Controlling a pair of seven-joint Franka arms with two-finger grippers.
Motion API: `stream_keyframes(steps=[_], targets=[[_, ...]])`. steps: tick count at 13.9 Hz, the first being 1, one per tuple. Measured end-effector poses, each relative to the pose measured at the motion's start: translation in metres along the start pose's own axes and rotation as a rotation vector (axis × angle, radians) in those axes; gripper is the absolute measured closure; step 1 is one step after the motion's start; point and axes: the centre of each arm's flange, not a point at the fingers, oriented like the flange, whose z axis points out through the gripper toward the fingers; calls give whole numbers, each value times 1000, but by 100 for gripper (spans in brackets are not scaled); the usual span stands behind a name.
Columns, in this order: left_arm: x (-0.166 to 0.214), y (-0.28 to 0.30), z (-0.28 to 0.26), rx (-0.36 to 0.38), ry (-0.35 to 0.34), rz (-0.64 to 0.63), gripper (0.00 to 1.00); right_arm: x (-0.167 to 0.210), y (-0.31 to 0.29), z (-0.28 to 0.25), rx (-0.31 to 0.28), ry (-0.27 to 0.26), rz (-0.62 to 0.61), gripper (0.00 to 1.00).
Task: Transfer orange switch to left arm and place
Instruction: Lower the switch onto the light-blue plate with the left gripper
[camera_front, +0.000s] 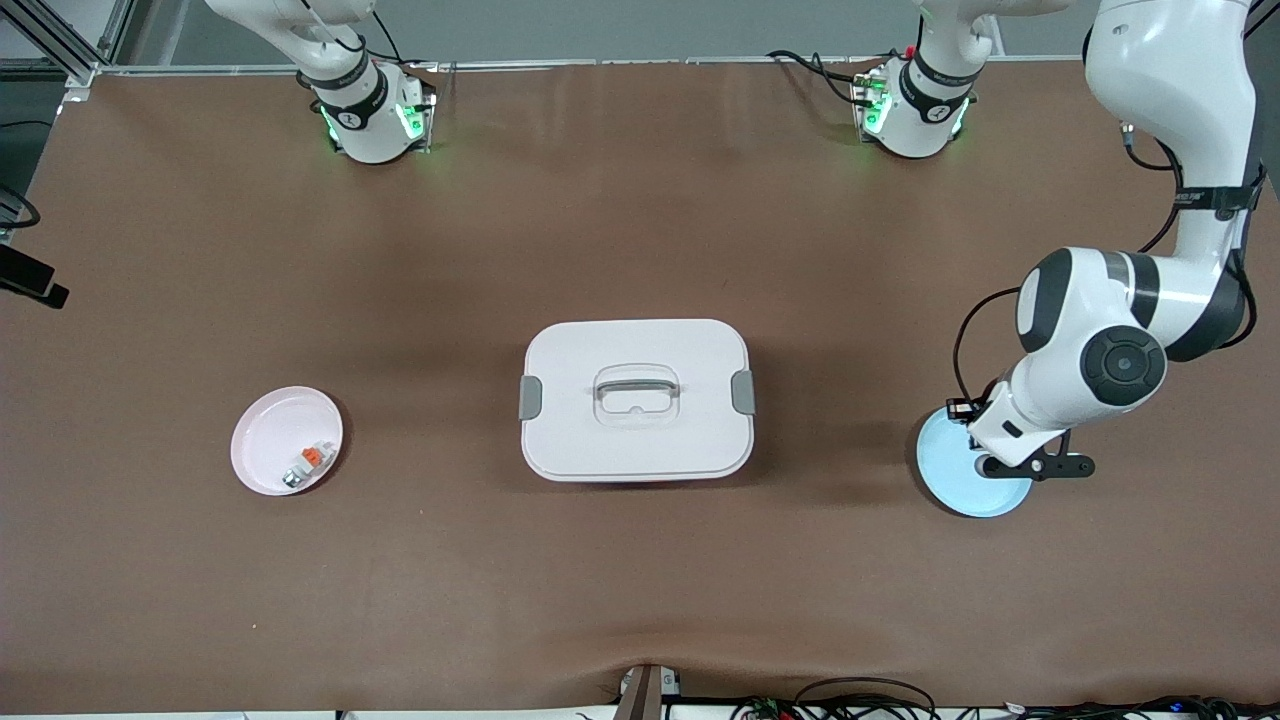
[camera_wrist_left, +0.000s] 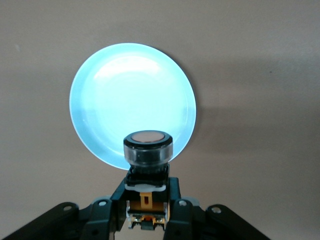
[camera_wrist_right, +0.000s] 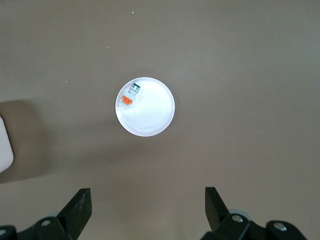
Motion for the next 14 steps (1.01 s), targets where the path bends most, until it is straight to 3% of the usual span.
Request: stream_keyframes(steps=[6, 10, 14], targets=[[7, 2, 46, -19, 23, 0, 66, -1, 4, 4, -1, -16, 8, 0], [9, 1, 72, -28, 21, -3, 66, -5, 4, 8, -1, -57, 7, 0], [11, -6, 88, 25, 23, 31, 66, -14, 1, -4, 8, -48, 1, 0]])
